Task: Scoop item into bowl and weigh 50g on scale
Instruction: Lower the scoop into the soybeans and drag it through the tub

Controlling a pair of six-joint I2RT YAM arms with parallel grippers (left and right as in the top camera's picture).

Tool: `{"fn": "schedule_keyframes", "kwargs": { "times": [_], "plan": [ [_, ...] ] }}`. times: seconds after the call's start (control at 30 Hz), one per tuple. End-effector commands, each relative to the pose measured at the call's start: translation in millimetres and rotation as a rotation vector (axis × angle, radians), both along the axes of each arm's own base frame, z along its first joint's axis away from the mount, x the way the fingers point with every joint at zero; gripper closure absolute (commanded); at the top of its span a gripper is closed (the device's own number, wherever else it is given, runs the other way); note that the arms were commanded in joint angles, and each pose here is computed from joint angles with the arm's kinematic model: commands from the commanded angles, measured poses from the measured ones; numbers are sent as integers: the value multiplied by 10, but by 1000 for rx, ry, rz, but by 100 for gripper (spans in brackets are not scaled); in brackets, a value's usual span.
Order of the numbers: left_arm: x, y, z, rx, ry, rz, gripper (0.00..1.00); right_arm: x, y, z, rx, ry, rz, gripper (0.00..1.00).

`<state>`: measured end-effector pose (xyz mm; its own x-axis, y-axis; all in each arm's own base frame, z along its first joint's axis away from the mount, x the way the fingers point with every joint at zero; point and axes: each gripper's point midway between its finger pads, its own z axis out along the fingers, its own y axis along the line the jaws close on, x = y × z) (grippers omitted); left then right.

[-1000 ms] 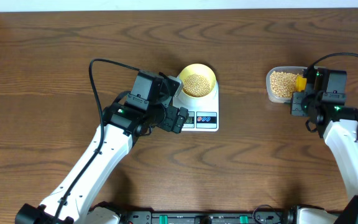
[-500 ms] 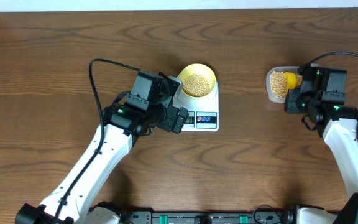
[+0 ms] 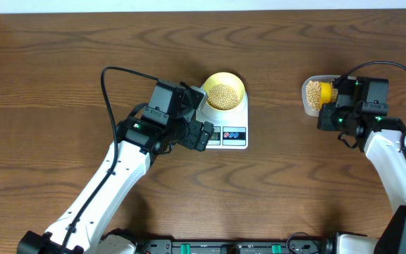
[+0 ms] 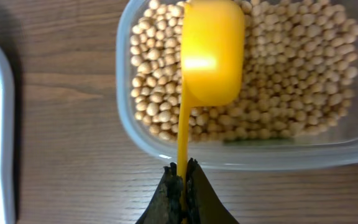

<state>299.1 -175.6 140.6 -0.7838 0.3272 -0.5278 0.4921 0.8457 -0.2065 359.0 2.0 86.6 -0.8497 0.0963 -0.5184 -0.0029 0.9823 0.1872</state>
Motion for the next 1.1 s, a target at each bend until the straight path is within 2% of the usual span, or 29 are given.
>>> {"fn": "schedule_keyframes", "kwargs": {
  "times": [0.0, 0.27, 0.5, 1.07],
  "plan": [
    [7, -26, 82, -16, -18, -11, 10, -37, 272, 16, 151, 15, 60, 99],
    [7, -27, 82, -16, -18, -11, 10, -39, 254, 25, 184, 22, 30, 99],
    [7, -26, 82, -16, -18, -11, 10, -31, 34, 30, 229, 32, -87, 99],
    [7, -27, 82, -16, -18, -11, 10, -75, -87, 271, 505, -18, -89, 99]
  ]
}}
